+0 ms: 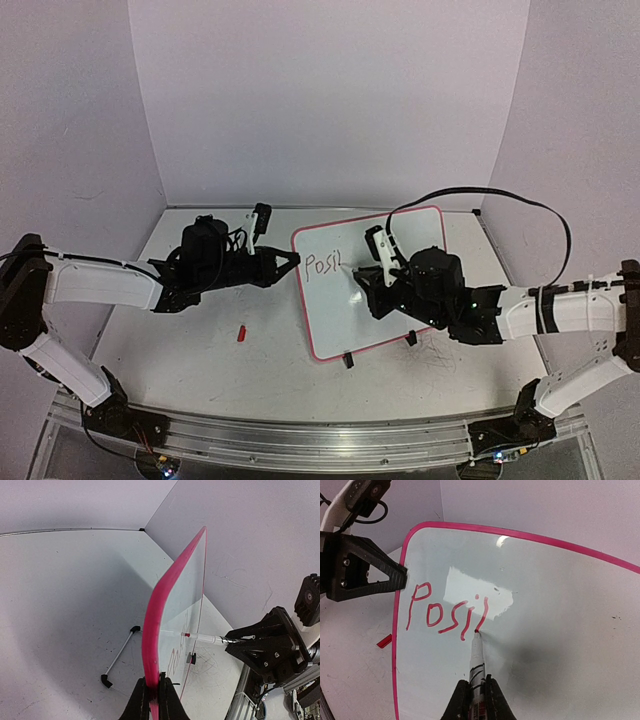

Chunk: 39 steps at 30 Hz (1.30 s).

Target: Write a sentence on the whiteboard

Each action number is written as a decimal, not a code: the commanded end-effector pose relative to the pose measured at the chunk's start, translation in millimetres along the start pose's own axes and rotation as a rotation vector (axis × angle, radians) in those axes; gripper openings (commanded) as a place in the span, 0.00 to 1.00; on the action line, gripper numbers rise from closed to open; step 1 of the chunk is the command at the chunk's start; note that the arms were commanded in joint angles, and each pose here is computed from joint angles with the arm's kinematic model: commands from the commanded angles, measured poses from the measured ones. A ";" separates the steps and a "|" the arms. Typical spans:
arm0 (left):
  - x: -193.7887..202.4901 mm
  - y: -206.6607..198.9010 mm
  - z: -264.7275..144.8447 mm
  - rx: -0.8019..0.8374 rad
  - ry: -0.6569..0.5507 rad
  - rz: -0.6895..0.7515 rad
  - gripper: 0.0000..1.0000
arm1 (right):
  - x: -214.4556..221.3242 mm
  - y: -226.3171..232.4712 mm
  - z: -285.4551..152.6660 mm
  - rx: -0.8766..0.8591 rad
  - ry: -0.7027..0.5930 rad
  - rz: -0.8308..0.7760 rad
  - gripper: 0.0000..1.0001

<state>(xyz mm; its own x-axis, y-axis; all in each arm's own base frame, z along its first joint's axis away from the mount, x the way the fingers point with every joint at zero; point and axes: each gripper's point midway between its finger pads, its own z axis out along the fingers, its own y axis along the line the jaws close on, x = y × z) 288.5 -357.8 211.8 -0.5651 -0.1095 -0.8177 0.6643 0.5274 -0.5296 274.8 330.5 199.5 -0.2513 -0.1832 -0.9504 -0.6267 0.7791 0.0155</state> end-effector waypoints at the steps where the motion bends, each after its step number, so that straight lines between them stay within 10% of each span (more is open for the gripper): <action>1: -17.0 -3.0 -1.9 -0.011 -0.037 0.053 0.00 | 4.1 -1.0 -6.4 0.005 0.011 0.021 0.00; 39: -19.0 -5.4 -4.0 -0.008 -0.037 0.060 0.00 | -44.6 4.6 -5.8 -0.006 -0.139 0.056 0.00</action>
<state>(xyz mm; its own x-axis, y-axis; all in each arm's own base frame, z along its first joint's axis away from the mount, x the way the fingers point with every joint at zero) 287.9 -357.4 211.8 -0.5648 -0.1054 -0.8185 0.6656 0.5281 -0.5273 270.9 334.7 211.2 -0.2390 -0.1279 -0.9626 -0.6354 0.7702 0.0554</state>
